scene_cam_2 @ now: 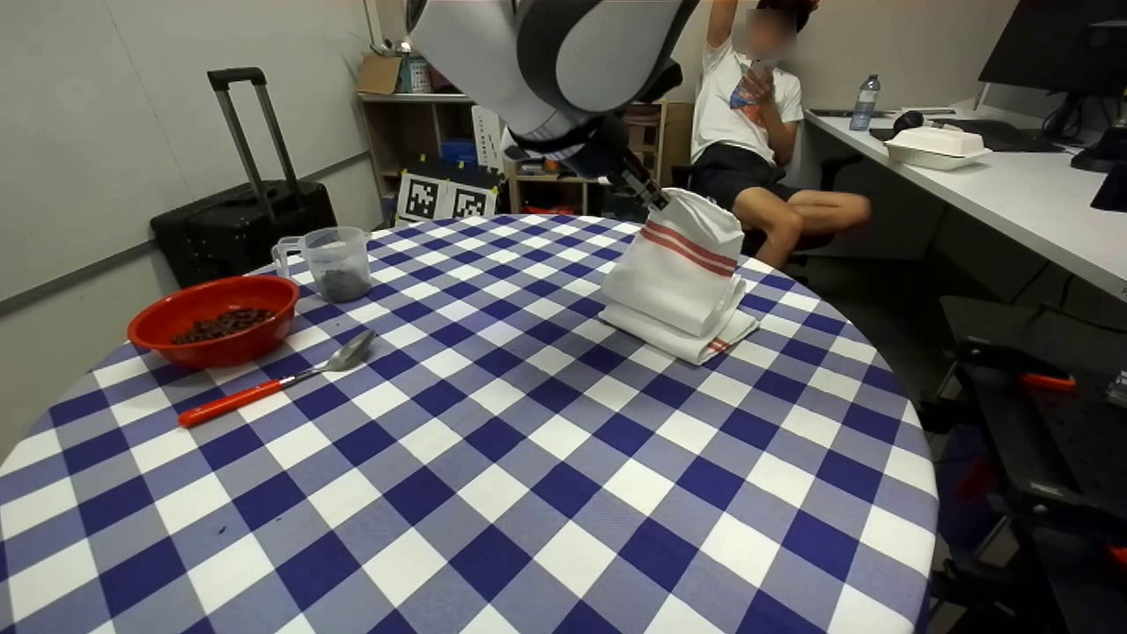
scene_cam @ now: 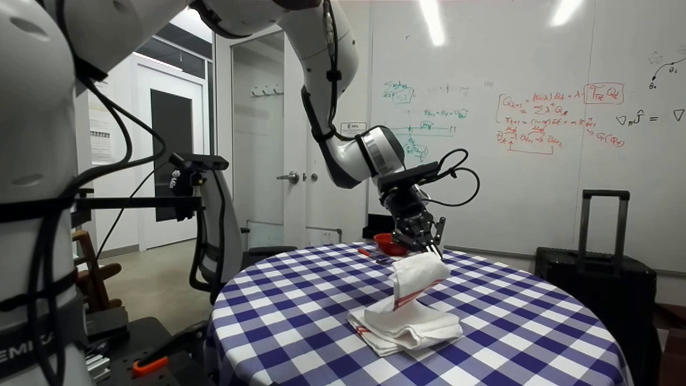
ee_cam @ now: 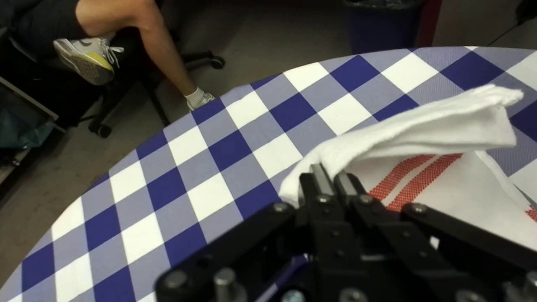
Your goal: Fold the towel
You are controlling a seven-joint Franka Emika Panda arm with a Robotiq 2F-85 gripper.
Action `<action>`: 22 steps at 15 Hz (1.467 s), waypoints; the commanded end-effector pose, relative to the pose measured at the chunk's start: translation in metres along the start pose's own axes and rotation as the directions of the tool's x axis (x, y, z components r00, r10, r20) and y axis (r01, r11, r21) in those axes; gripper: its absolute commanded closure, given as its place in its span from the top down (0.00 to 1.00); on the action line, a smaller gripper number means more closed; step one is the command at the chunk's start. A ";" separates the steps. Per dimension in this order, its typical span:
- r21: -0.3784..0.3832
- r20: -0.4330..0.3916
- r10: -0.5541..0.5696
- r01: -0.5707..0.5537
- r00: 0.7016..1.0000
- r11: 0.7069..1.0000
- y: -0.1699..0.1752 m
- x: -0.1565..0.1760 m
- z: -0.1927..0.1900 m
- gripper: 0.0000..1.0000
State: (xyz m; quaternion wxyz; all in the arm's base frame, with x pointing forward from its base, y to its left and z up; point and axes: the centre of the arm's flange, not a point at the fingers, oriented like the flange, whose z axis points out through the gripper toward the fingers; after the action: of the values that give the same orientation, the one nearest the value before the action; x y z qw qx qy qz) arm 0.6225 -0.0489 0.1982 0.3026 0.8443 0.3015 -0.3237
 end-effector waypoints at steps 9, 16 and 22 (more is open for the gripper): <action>0.063 0.061 -0.038 0.034 0.997 0.997 -0.046 0.046 0.035 0.73; 0.229 -0.173 0.180 -0.138 0.968 0.964 -0.030 -0.006 -0.032 1.00; 0.407 -0.204 0.462 -0.354 0.863 0.842 -0.039 -0.044 -0.083 1.00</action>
State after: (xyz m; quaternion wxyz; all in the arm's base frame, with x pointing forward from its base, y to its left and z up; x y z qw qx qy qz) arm 0.6220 0.0051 0.2536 0.1765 0.9505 0.1491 -0.2077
